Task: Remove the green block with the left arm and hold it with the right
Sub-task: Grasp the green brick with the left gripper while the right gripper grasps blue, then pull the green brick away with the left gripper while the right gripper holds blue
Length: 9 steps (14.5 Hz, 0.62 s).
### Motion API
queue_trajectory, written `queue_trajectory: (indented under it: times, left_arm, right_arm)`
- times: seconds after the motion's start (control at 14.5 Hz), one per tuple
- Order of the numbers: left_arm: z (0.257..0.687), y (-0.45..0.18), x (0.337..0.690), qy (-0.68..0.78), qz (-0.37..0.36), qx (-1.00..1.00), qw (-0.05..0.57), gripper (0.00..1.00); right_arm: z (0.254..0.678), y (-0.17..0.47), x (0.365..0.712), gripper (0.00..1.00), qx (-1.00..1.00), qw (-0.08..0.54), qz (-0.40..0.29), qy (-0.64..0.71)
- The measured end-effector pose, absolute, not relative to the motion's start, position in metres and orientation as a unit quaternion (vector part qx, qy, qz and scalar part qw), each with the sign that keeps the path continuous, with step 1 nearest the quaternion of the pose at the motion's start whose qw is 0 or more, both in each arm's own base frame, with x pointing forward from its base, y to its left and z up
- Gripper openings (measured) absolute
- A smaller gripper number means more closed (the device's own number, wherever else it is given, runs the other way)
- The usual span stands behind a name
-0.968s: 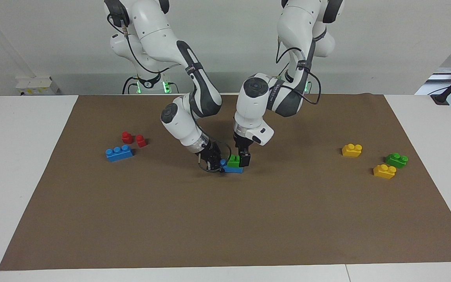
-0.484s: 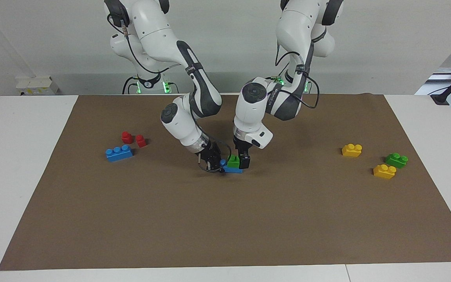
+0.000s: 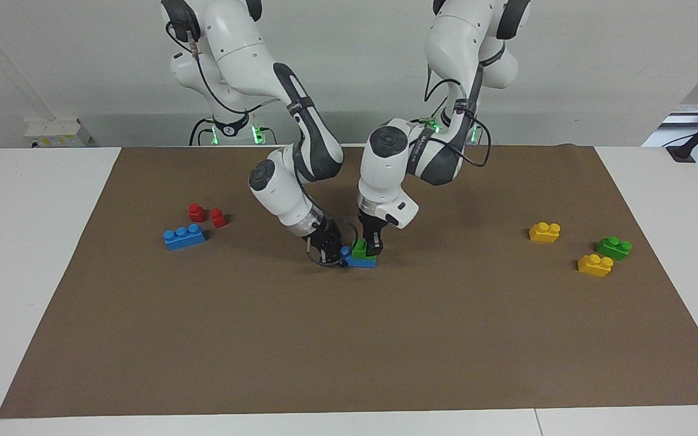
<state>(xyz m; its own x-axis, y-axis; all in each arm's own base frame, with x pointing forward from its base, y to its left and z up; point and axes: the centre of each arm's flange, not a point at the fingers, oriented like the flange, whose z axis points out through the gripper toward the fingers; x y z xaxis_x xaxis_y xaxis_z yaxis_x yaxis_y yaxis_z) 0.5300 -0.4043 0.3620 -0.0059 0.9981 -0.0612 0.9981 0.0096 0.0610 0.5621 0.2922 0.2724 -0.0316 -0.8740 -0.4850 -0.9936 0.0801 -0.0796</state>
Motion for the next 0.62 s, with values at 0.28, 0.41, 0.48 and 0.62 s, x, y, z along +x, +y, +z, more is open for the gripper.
queue_trajectory:
  times: [0.28, 0.41, 0.48, 0.62]
  left_arm:
    - [0.3625, -0.4064, 0.5292, 0.705, 0.006, 0.707, 0.045, 0.34]
    - [0.3626, -0.4065, 0.5292, 0.705, 0.006, 0.708, 0.046, 0.34]
    - [0.3627, -0.4065, 0.5293, 0.705, 0.006, 0.708, 0.046, 0.34]
    - [0.3662, -0.4061, 0.5305, 0.705, 0.007, 0.707, 0.049, 0.34]
  right_arm:
    - [0.2725, 0.2915, 0.5627, 0.35, -0.667, 0.212, 0.14, 0.7]
    - [0.2726, 0.2913, 0.5628, 0.35, -0.667, 0.212, 0.139, 0.7]
    - [0.2726, 0.2913, 0.5629, 0.35, -0.667, 0.212, 0.139, 0.7]
    - [0.2737, 0.291, 0.5639, 0.35, -0.666, 0.215, 0.136, 0.701]
